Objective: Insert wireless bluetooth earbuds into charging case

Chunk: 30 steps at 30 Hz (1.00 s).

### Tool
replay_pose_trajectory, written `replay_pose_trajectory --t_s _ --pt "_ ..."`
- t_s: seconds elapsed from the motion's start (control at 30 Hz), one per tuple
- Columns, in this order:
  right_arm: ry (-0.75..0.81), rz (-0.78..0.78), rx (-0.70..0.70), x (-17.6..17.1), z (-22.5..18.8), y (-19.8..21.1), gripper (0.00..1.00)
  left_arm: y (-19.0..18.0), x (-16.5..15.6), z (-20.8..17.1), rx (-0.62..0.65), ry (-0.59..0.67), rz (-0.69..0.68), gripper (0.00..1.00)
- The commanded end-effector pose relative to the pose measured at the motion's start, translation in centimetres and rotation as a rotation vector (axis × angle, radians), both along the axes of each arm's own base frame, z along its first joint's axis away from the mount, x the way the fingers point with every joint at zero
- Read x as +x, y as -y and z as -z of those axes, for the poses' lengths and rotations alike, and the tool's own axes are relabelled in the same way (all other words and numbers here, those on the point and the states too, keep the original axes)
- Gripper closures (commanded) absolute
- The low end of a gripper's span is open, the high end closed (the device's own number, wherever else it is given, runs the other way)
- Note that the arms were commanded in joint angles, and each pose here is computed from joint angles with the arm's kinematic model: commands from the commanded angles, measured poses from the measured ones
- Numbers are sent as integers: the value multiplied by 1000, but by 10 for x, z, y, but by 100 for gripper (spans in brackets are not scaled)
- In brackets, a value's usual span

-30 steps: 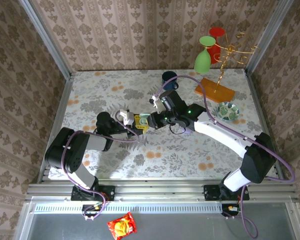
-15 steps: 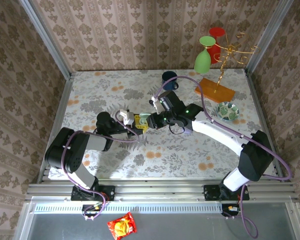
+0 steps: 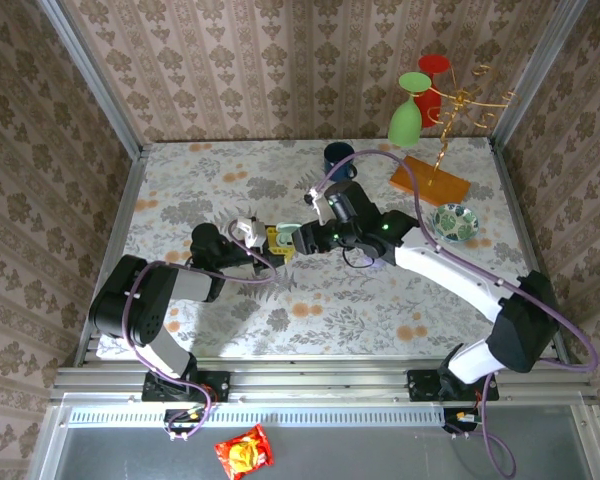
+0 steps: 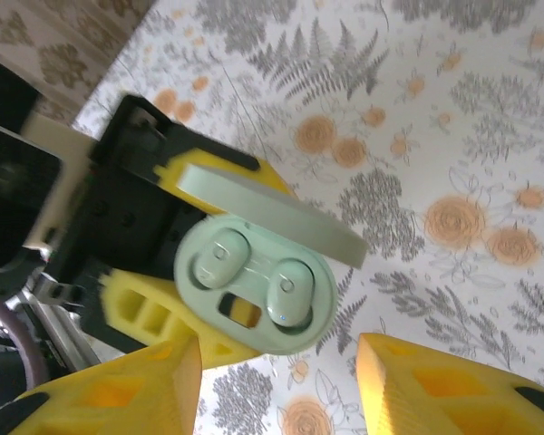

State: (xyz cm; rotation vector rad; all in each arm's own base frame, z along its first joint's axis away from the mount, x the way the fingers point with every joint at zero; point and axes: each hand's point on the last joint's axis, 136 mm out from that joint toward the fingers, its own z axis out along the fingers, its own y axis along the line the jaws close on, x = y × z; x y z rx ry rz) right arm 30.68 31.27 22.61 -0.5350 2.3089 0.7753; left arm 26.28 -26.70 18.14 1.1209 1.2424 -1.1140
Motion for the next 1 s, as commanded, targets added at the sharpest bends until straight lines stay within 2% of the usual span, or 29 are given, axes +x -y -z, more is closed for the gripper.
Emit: replay_pose_trajectory --t_s 0.0,0.17,0.33,0.63,0.8,0.9,0.97 --pt "41 60 60 16 -21 2 50 -2 -1 -14 -22 59 -1 63" --pt "28 40 91 32 -25 -17 48 -2 -1 -12 -20 52 0 63" --pt "-15 -16 55 40 -13 -31 47 -3 0 -11 -17 59 -8 63" --pt "-110 -140 44 6 7 -33 47 -10 15 -14 -27 35 -85 64" --pt "-54 -80 69 4 -10 -16 47 -11 21 -15 -28 33 -106 64" --pt "-63 18 155 12 -24 -4 45 -11 26 -19 -38 34 -137 64" --pt "-116 80 235 16 -30 5 40 -14 32 -24 -48 34 -182 64"
